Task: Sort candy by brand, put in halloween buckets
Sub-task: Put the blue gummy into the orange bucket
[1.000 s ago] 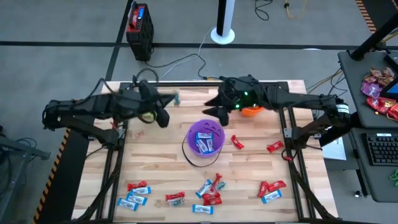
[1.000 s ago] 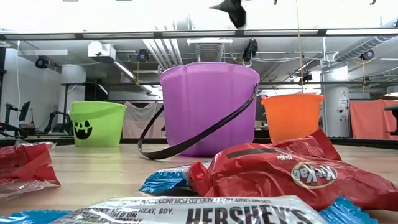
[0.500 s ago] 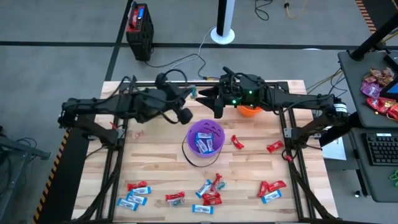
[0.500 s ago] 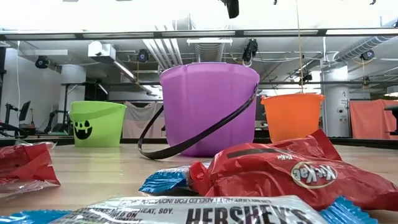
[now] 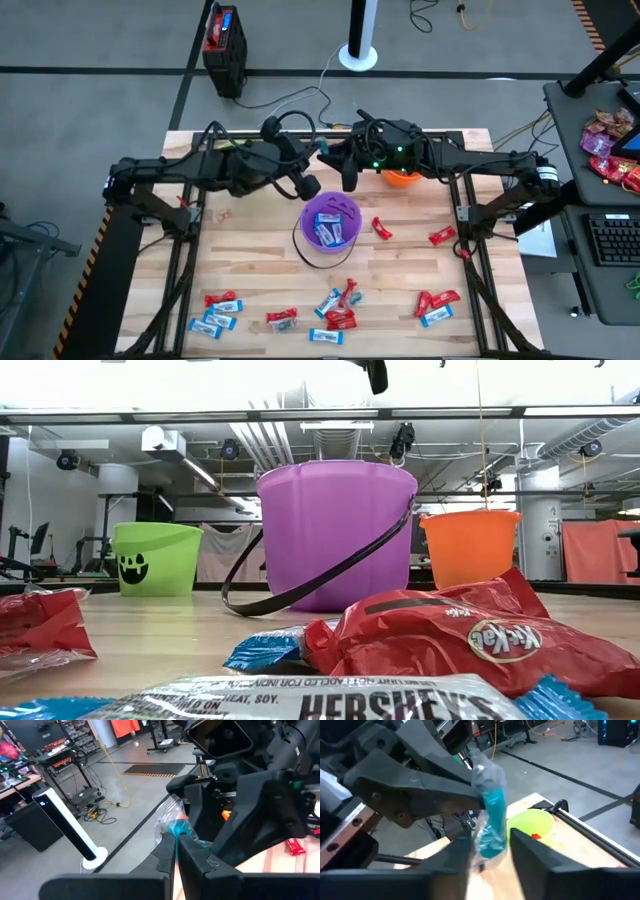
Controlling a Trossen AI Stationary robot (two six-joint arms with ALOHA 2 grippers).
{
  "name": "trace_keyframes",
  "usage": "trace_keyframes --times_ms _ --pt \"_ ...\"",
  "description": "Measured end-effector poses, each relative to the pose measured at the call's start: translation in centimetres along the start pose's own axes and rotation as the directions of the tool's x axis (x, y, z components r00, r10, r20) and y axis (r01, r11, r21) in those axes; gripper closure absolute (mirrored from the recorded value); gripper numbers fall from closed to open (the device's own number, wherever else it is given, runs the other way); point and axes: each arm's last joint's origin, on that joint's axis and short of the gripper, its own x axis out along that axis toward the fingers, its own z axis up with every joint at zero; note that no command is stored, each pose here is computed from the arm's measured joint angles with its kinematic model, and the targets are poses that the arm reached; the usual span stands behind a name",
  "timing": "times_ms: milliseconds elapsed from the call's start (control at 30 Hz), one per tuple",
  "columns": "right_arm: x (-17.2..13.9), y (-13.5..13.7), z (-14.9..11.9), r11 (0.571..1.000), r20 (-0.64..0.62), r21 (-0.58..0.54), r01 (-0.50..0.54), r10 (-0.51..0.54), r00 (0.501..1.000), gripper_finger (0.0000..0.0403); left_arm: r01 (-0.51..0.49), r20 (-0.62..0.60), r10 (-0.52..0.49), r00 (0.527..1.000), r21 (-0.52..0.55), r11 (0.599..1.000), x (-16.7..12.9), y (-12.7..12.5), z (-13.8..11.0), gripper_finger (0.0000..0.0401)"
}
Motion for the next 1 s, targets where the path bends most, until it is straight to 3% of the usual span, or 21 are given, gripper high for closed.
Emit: trace_keyframes --times_ms 133,367,500,567,600,700,767,833,1000 --pt "0.0 0.0 0.0 0.999 -0.002 -0.039 0.0 0.0 1.0 0.0377 0.0 0.0 0.0 1.0 -0.015 1.0 0.0 0.0 0.0 0.0401" --pt "-0.2 -0.4 -0.2 0.999 -0.037 -0.029 0.024 -0.025 0.999 0.0383 -0.002 -0.026 0.002 1.0 -0.005 1.0 -0.1 0.3 -0.2 0.0372" --pt "-1.1 -2.5 -0.2 0.982 -0.175 0.0 0.191 -0.188 0.967 0.0384 -0.057 -0.082 0.059 0.995 0.026 0.998 -0.9 1.3 0.0 0.0351" --pt "-2.2 -4.0 -0.2 0.935 -0.283 0.011 0.353 -0.336 0.898 0.0385 -0.102 -0.114 0.108 0.988 0.062 0.993 -1.2 1.7 -0.1 0.0341" --pt "-2.8 -5.0 -0.3 0.893 -0.35 0.009 0.45 -0.419 0.838 0.0385 -0.124 -0.134 0.134 0.982 0.08 0.989 -1.3 1.8 -0.3 0.0336" --pt "-5.3 -8.1 -1.5 0.674 -0.559 -0.023 0.739 -0.621 0.549 0.0385 -0.188 -0.182 0.207 0.961 0.116 0.975 -1.5 2.2 -1.0 0.0327" --pt "-6.6 -9.7 -2.2 0.552 -0.648 -0.061 0.832 -0.656 0.387 0.038 -0.209 -0.204 0.23 0.952 0.119 0.971 -1.6 2.3 -1.4 0.0324" --pt "-7.4 -10.7 -2.5 0.491 -0.686 -0.083 0.867 -0.66 0.308 0.0369 -0.212 -0.218 0.233 0.948 0.118 0.97 -1.6 2.3 -1.6 0.0324" --pt "-7.6 -11.4 -3.1 0.477 -0.716 -0.111 0.872 -0.646 0.263 0.0323 -0.212 -0.226 0.234 0.945 0.121 0.97 -1.3 2.1 -1.8 0.0324"
